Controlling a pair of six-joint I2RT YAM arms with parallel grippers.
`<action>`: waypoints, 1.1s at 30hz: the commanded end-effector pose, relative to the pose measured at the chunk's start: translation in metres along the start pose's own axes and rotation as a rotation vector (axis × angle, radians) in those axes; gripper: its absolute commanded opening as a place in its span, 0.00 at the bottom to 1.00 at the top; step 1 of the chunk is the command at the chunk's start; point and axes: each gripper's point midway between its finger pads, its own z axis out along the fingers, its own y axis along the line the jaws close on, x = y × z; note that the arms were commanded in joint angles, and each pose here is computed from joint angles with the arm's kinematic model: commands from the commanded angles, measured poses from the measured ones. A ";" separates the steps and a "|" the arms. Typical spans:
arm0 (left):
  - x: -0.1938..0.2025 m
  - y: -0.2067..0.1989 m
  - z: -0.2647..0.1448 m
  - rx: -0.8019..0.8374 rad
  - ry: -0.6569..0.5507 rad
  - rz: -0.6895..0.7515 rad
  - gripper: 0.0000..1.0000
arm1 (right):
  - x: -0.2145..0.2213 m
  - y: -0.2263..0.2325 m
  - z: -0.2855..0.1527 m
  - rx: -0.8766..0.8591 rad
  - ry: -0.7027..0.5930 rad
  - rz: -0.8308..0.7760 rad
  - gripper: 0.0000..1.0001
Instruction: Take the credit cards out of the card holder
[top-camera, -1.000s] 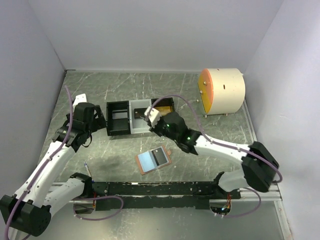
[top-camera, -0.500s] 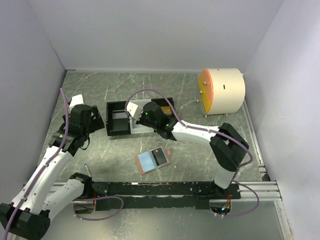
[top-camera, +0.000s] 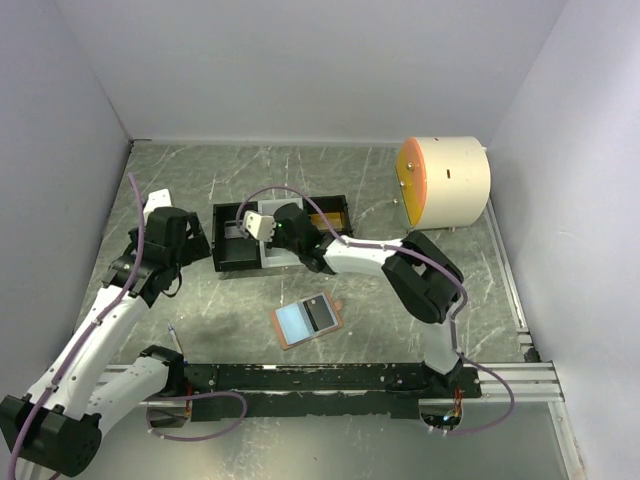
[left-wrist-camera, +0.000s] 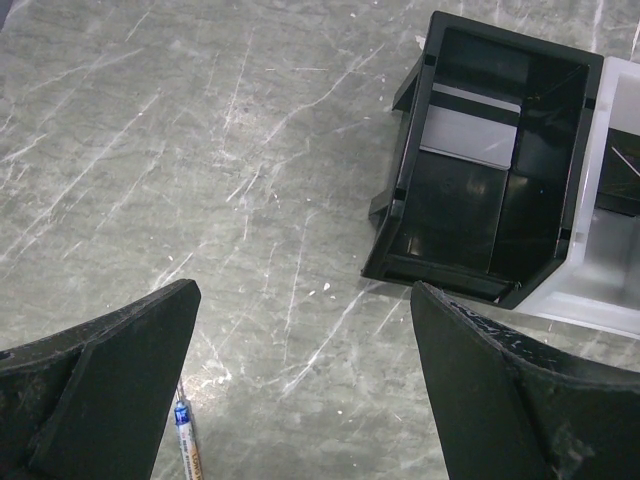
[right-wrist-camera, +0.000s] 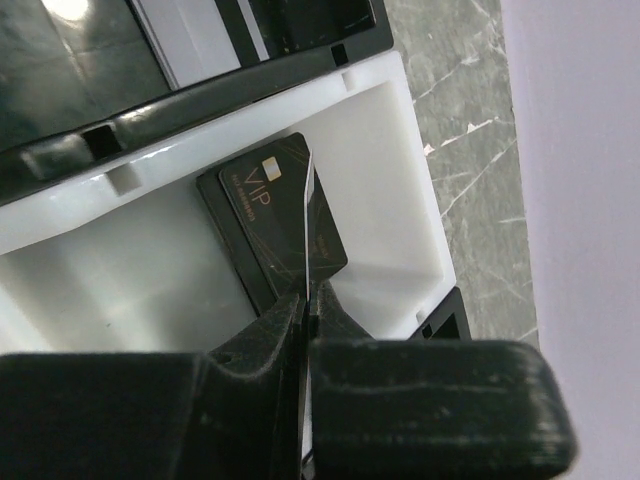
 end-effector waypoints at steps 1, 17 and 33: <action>-0.008 0.005 -0.006 -0.014 -0.031 -0.014 1.00 | -0.005 -0.021 0.016 0.075 -0.023 -0.049 0.00; -0.009 0.004 -0.005 -0.009 -0.034 -0.002 1.00 | 0.014 -0.012 0.054 0.059 0.060 -0.173 0.07; -0.004 0.001 -0.001 -0.001 -0.011 0.016 0.99 | 0.032 0.002 0.054 0.012 0.106 -0.158 0.34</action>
